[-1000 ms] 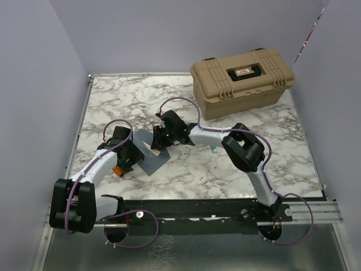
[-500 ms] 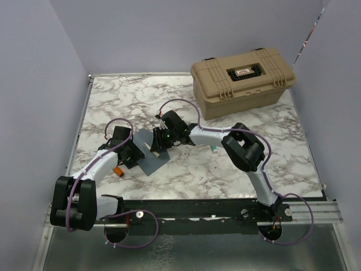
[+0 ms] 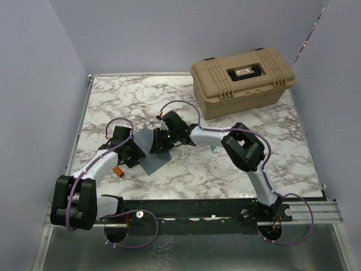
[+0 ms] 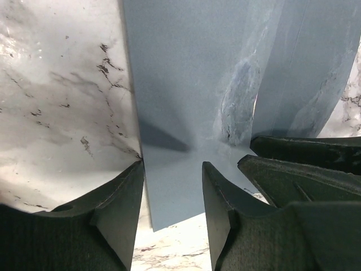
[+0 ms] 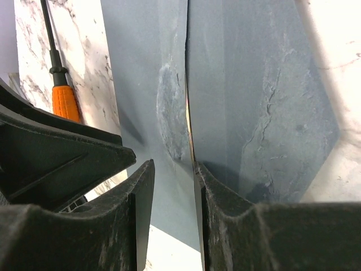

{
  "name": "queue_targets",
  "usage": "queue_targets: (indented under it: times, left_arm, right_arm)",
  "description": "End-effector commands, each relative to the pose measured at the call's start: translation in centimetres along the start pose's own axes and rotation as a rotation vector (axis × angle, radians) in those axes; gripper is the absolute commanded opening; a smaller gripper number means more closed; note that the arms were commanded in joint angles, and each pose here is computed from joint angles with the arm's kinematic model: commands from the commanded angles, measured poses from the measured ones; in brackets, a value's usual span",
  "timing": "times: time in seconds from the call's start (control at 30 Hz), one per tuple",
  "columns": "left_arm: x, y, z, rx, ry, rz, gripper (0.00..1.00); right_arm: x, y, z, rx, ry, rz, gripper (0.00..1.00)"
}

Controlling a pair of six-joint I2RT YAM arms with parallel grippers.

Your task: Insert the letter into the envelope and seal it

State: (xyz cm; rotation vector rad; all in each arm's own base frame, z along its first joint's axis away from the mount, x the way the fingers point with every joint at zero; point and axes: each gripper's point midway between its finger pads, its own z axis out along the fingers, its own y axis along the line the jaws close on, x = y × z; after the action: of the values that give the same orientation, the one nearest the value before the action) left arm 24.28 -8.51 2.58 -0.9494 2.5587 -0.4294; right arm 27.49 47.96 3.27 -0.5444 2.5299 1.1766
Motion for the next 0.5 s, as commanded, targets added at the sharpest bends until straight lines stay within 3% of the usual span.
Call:
queue_targets:
  times: [0.0, 0.13, 0.27, 0.4, 0.47]
  left_arm:
    - [-0.6, 1.1, -0.5, -0.055, -0.027, 0.067, 0.49]
    - [-2.9, 0.3, -2.1, -0.054, -0.125, 0.12, 0.55]
    - [-6.4, -0.4, -3.9, -0.086, -0.279, 0.134, 0.71]
    - [-9.6, -2.4, -5.2, -0.071, -0.382, 0.174, 0.85]
    - [-10.8, -3.2, -5.6, -0.072, -0.414, 0.193, 0.97]
  right_arm:
    - [-2.8, 0.4, -2.1, 0.031, -0.097, 0.003, 0.39]
    - [-5.4, -0.7, -5.9, 0.134, -0.214, 0.037, 0.5]
    - [-6.0, -4.7, -11.0, 0.399, -0.354, 0.028, 0.64]
    - [-4.4, -9.0, -16.0, 0.669, -0.368, -0.001, 0.73]
    - [-3.4, -11.0, -18.5, 0.795, -0.368, 0.003, 0.78]
